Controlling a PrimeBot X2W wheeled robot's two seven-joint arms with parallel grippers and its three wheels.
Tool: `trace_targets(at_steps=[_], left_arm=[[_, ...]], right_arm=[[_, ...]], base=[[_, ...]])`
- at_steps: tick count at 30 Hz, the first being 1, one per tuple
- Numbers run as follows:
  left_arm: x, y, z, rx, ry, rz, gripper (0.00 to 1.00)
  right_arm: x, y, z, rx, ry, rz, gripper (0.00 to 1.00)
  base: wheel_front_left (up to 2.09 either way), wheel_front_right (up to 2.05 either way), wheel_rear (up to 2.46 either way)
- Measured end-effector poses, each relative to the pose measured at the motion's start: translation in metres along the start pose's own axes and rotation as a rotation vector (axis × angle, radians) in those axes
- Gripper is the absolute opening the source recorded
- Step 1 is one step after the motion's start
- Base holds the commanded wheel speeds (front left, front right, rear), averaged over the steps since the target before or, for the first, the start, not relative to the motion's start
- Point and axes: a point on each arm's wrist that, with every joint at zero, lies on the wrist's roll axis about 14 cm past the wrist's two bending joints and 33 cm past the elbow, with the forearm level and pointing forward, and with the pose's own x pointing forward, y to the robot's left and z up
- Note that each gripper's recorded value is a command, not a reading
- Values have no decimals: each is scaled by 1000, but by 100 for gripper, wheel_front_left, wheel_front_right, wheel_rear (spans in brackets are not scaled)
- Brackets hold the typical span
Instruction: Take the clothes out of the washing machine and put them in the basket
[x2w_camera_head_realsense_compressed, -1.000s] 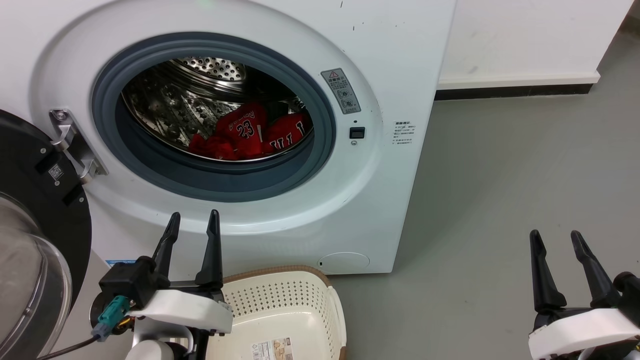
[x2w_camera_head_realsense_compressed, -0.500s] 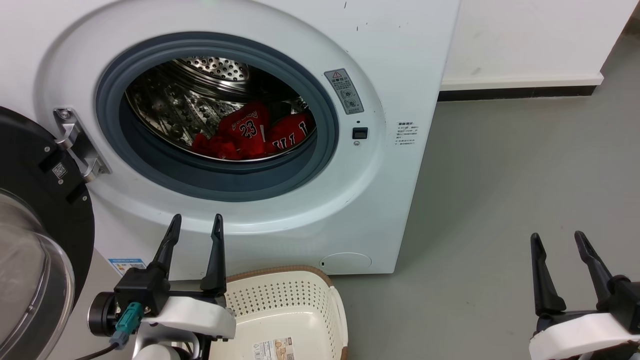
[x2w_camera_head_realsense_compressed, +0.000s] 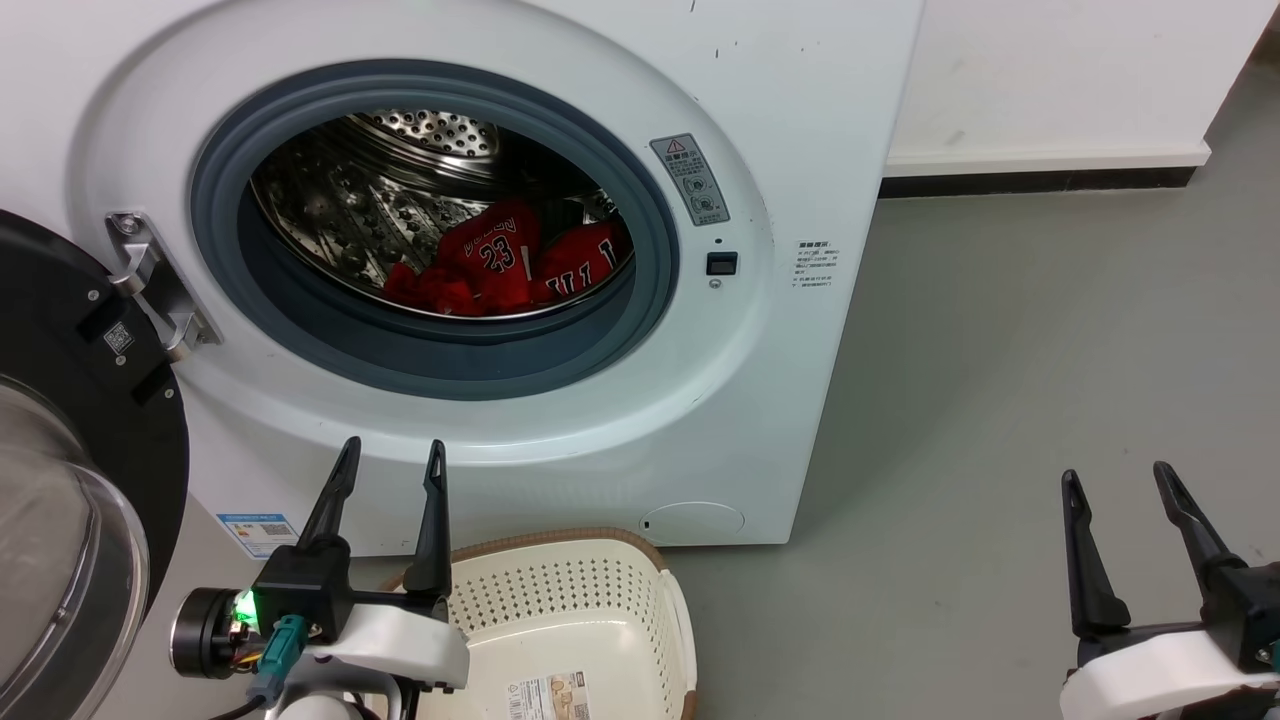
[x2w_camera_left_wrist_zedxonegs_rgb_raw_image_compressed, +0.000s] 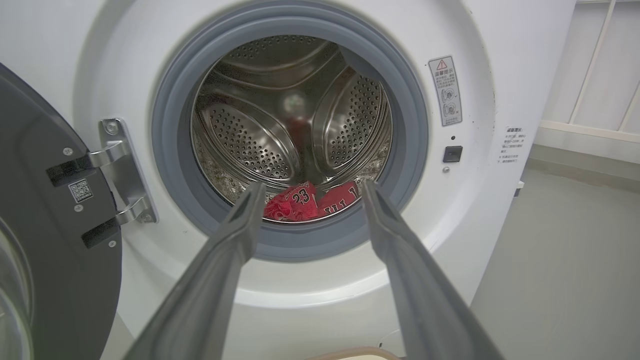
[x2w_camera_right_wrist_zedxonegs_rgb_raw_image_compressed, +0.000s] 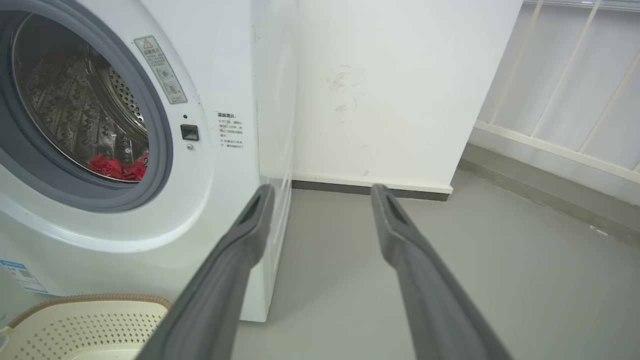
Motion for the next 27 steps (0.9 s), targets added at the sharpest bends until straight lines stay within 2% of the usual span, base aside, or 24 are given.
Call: trace_targets(at_steps=[8,27], left_arm=[[0,0,-3,41,3,-7,100],[-1,-2,-9,21,19,-9,100]], right_arm=[[0,1,-2,-48,8,3,100],[0,0,-4,-29,13,1,100]], base=[[0,0,0],[0,0,0]])
